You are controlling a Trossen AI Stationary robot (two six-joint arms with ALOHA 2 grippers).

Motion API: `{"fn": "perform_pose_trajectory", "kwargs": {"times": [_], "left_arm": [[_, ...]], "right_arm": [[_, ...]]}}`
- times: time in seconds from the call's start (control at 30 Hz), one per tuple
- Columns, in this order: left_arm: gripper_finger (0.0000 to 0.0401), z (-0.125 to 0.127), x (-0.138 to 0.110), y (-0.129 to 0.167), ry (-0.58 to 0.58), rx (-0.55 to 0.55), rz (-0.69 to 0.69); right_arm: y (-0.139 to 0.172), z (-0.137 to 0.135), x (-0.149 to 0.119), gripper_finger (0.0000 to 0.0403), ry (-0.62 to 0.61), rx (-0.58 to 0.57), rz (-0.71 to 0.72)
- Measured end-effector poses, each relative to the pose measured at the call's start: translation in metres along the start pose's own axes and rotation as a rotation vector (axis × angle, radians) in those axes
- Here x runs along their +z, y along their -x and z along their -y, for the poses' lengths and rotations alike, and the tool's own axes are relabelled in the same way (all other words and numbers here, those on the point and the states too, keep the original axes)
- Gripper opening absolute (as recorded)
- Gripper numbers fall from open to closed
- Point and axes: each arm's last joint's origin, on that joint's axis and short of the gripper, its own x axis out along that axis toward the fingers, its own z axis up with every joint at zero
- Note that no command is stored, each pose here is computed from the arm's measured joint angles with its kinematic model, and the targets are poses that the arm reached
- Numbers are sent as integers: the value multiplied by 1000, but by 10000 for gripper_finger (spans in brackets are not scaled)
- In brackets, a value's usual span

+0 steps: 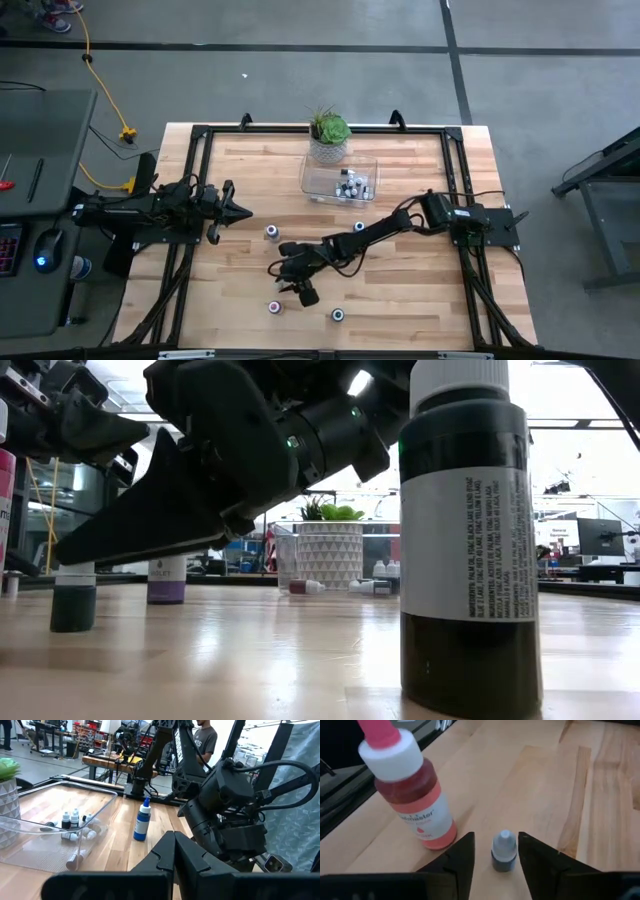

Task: Pick & Place food coloring
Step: Put the small black food coloring bottle into the bin

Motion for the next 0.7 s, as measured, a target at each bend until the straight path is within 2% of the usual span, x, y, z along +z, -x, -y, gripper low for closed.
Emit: {"fn": "perform_pose_trajectory", "kwargs": {"times": [0.43,0.7], "left_arm": [[0,0,0,0,0,0,0],[0,0,0,0,0,0,0]], "right_arm": [[0,1,0,120,5,-12,6],[0,1,0,74,5,-12,3]]}}
